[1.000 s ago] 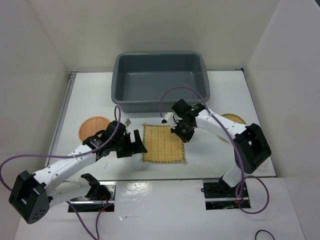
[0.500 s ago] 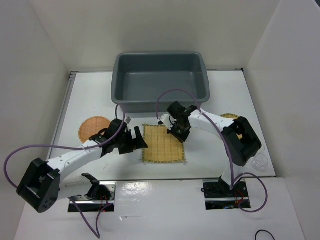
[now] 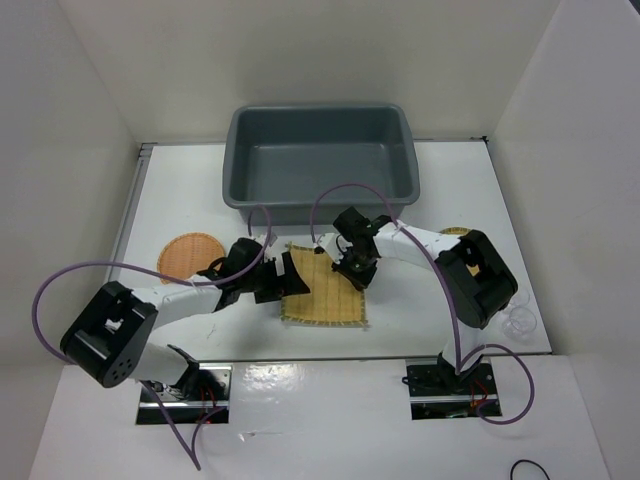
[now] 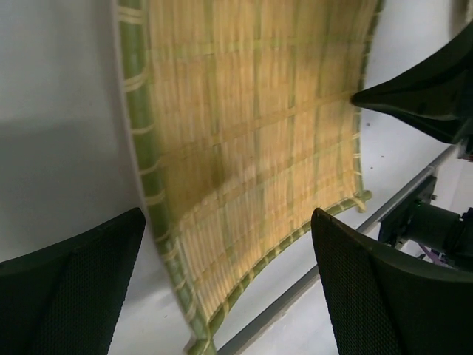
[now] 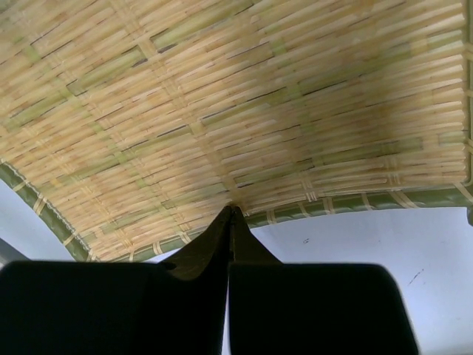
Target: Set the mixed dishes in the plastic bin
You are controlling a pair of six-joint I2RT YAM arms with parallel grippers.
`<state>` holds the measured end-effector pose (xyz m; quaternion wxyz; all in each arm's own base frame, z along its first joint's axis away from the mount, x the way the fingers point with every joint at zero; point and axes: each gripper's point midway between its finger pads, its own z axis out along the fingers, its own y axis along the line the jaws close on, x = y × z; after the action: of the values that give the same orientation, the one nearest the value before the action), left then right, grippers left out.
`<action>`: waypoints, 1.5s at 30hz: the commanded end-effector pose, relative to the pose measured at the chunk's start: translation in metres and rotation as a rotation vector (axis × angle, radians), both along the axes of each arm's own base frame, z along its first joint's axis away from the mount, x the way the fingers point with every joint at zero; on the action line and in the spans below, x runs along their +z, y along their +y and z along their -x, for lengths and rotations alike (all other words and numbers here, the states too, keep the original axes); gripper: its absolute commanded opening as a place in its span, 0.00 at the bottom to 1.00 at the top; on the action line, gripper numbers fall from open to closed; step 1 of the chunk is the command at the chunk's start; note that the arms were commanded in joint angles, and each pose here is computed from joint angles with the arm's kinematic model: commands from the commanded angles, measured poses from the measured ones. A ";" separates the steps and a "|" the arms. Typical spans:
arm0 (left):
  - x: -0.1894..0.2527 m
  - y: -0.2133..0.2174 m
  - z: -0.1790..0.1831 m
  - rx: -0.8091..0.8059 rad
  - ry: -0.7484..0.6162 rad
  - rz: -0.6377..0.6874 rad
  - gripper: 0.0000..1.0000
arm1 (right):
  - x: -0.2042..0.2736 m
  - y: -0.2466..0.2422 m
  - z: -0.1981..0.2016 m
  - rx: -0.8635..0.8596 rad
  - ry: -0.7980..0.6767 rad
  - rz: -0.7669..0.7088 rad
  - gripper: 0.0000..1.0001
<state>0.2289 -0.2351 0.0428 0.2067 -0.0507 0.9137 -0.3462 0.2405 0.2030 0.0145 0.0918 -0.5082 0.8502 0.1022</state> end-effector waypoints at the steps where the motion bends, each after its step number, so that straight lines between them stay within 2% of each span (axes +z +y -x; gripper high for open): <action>1: 0.003 -0.011 -0.005 -0.045 -0.076 0.070 1.00 | -0.023 0.006 0.012 0.030 0.053 -0.028 0.00; 5: 0.000 -0.015 -0.007 -0.060 -0.092 0.095 0.88 | -0.023 0.009 0.012 0.032 0.051 -0.041 0.00; 6: 0.001 -0.016 -0.006 -0.067 -0.089 0.100 0.77 | -0.023 0.009 0.012 0.032 0.051 -0.041 0.00; 9: 0.002 -0.016 -0.005 -0.067 -0.088 0.099 0.60 | -0.017 0.006 0.005 0.017 0.038 -0.060 0.00; 10: 0.003 -0.015 -0.003 -0.067 -0.084 0.097 0.50 | -0.016 0.007 0.006 0.019 0.043 -0.067 0.00; 13: 0.008 -0.011 -0.002 -0.055 -0.094 0.068 0.35 | -0.009 0.004 0.000 -0.001 0.028 -0.088 0.00; 14: 0.012 -0.010 -0.002 -0.055 -0.102 0.072 0.26 | -0.006 0.005 -0.001 -0.001 0.021 -0.093 0.00; 17: 0.025 -0.012 -0.001 -0.056 -0.117 0.073 0.11 | -0.004 0.000 -0.006 -0.023 0.012 -0.099 0.00; 18: 0.027 -0.011 0.000 -0.056 -0.116 0.073 0.03 | -0.004 0.000 -0.006 -0.023 0.012 -0.099 0.00; 19: 0.031 -0.009 0.004 -0.055 -0.114 0.061 0.00 | 0.000 -0.003 -0.008 -0.023 0.006 -0.100 0.00; 24: 0.057 0.000 0.012 -0.039 -0.122 0.050 0.00 | 0.045 -0.014 -0.030 -0.075 -0.115 -0.195 0.00; 27: 0.108 0.007 0.015 -0.016 -0.225 0.093 0.00 | 0.075 -0.026 -0.037 -0.109 -0.202 -0.219 0.00; 29: 0.130 0.013 0.018 0.010 -0.259 0.109 0.00 | 0.112 -0.036 -0.040 -0.139 -0.317 -0.247 0.00; 31: 0.174 0.016 0.020 0.021 -0.358 0.167 0.00 | 0.148 -0.055 -0.040 -0.187 -0.426 -0.273 0.01; 34: 0.202 0.021 0.017 0.038 -0.378 0.179 0.00 | 0.198 -0.076 -0.034 -0.273 -0.575 -0.322 0.02; 35: 0.224 0.017 0.014 0.027 -0.409 0.207 0.00 | 0.208 -0.087 -0.035 -0.317 -0.609 -0.332 0.04; 38: 0.224 0.005 0.004 -0.003 -0.370 0.211 0.00 | 0.211 -0.101 -0.023 -0.355 -0.636 -0.365 0.05; 41: 0.200 -0.005 -0.006 -0.029 -0.296 0.172 0.00 | 0.211 -0.110 -0.026 -0.396 -0.650 -0.358 0.05; 45: 0.206 -0.004 -0.011 0.005 -0.319 0.192 0.00 | 0.208 -0.120 -0.031 -0.459 -0.677 -0.333 0.06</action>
<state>0.2351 -0.2321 0.2125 0.3078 -0.0266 0.8656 -0.3942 0.2665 0.0933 0.2326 0.4751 -0.3195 0.8178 0.0578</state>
